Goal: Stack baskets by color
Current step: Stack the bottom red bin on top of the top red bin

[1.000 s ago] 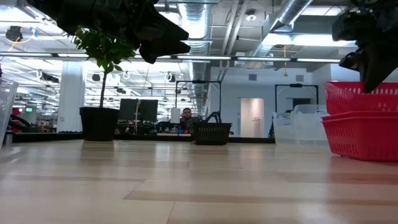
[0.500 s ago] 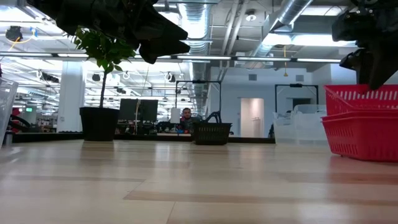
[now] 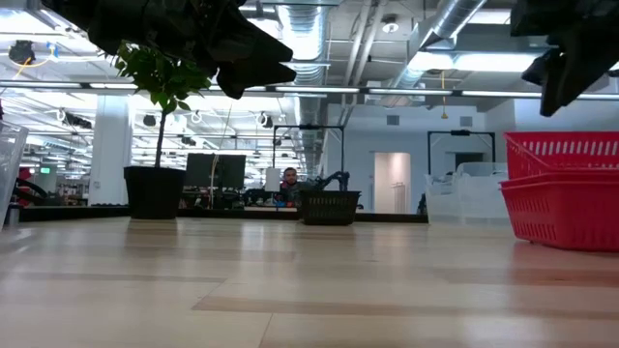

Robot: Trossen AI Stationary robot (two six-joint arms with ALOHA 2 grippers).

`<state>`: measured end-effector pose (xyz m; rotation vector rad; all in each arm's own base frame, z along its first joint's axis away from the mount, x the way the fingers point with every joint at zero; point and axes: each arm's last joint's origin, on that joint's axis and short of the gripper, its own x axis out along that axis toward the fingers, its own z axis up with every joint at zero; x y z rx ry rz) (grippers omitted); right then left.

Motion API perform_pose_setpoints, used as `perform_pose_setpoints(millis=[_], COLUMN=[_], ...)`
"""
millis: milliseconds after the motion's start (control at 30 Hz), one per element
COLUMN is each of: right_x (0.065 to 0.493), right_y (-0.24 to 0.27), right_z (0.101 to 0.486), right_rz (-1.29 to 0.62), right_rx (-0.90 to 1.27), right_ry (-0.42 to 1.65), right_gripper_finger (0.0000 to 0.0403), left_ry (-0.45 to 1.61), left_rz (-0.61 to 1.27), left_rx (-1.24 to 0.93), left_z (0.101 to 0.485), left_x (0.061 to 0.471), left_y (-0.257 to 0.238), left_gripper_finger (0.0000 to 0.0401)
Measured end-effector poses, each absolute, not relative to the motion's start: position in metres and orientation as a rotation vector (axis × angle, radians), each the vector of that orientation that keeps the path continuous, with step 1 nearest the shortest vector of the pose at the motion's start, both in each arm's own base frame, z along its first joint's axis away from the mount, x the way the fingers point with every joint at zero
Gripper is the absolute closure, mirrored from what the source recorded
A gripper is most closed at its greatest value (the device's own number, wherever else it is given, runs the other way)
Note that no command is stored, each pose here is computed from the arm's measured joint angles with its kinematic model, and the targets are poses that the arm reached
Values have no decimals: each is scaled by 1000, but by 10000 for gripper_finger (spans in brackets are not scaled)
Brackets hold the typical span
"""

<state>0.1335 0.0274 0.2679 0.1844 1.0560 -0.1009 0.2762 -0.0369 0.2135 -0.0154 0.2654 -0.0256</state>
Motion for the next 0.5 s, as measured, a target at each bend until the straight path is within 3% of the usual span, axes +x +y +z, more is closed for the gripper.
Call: perform_pose_setpoints(millis=[133, 300, 500], right_x=[132, 130, 131], right_y=[34, 41, 43], right_z=[268, 268, 263], right_rz=[-40, 24, 25], right_rx=[186, 168, 171], right_ry=[1067, 1079, 1100], right_gripper_finger=[289, 384, 387], left_ry=[265, 265, 265], left_rz=[-26, -27, -27], left_rx=[-15, -4, -2], left_z=[213, 214, 213], left_x=[276, 276, 276], left_y=[-37, -37, -37], left_gripper_finger=[192, 192, 192])
